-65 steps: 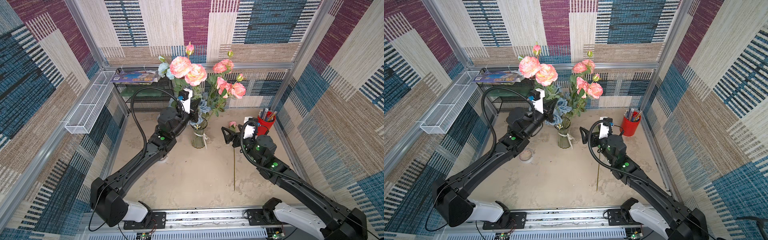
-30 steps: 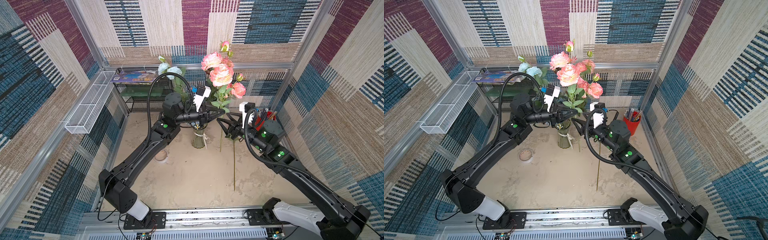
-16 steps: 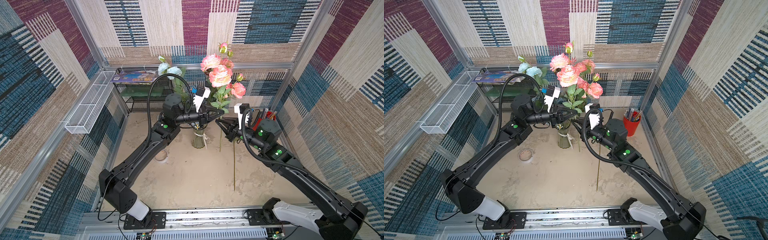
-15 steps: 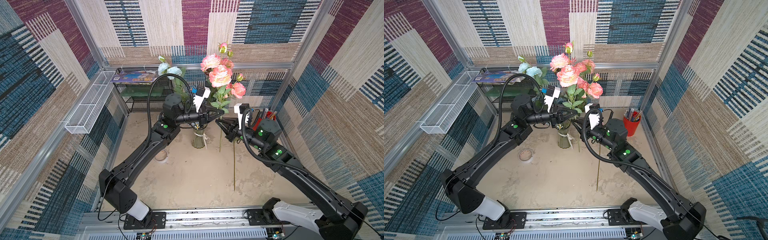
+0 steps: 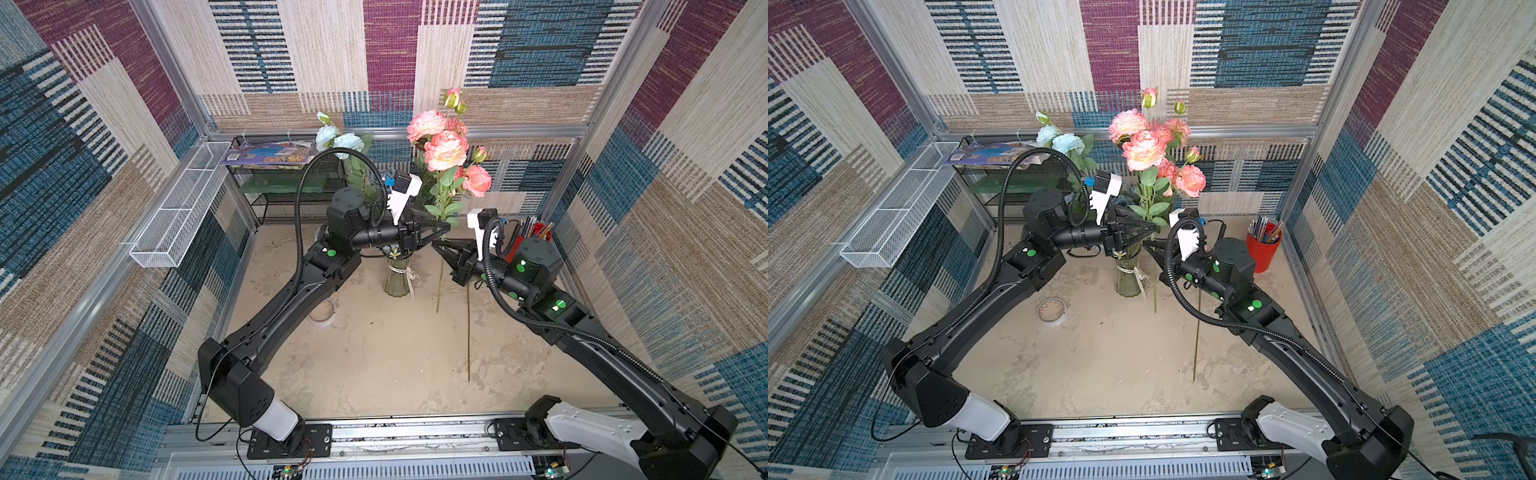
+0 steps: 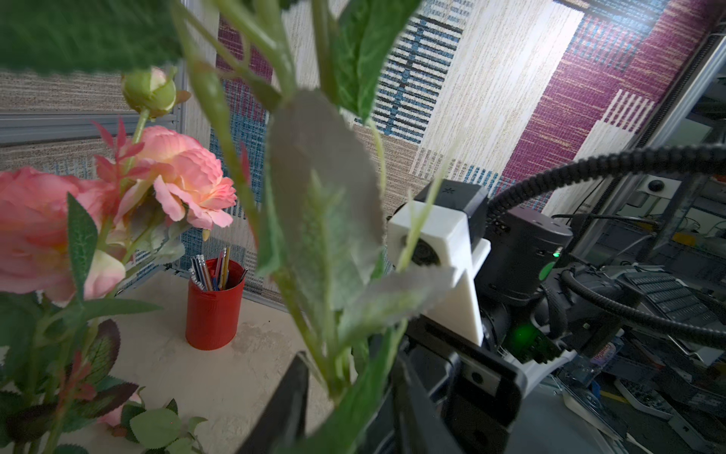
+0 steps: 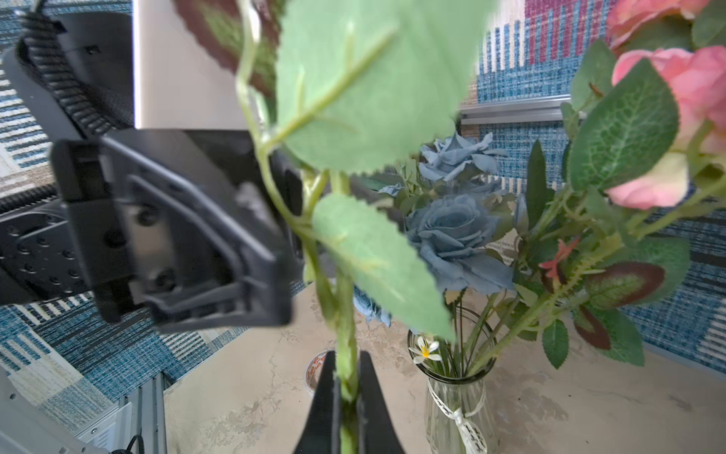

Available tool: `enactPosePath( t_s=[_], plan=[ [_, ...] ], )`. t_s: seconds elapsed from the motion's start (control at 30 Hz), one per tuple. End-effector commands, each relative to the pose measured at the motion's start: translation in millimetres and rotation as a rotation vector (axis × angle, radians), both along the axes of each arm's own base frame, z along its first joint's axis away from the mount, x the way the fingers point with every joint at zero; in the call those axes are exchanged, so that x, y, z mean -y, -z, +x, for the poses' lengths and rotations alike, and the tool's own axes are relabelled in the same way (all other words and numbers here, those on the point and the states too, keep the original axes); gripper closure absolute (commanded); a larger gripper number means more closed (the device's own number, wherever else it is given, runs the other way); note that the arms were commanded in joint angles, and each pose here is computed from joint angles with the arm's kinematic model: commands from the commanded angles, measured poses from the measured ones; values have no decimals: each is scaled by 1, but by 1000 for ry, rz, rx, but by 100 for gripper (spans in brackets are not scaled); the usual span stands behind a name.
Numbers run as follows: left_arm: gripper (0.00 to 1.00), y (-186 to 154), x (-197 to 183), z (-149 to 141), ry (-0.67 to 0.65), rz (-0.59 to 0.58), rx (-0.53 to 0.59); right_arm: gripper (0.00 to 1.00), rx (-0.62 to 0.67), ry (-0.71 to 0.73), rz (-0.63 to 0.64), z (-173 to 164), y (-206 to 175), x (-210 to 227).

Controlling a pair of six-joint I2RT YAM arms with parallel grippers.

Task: Pick out pink flowers from the vase
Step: Place the flower at the center of the board.

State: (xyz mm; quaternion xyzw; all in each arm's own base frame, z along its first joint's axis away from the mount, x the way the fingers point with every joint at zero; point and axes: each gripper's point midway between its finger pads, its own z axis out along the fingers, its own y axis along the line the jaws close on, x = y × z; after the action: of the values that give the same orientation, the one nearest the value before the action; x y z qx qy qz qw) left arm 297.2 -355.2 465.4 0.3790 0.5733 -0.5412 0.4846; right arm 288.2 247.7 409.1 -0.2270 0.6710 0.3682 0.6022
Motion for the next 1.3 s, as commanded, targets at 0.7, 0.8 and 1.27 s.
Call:
enactPosePath(
  t_s=[0.7, 0.8, 1.27],
  plan=[
    [0, 53, -44, 4, -536, 135, 204, 100, -351, 821, 43, 51, 113, 208],
    [0, 66, -30, -2, -525, 153, 234, 100, -416, 747, 4, 55, 143, 194],
    [0, 130, -11, 35, -691, 328, 245, 100, -758, 567, -278, 51, 283, 125]
  ],
)
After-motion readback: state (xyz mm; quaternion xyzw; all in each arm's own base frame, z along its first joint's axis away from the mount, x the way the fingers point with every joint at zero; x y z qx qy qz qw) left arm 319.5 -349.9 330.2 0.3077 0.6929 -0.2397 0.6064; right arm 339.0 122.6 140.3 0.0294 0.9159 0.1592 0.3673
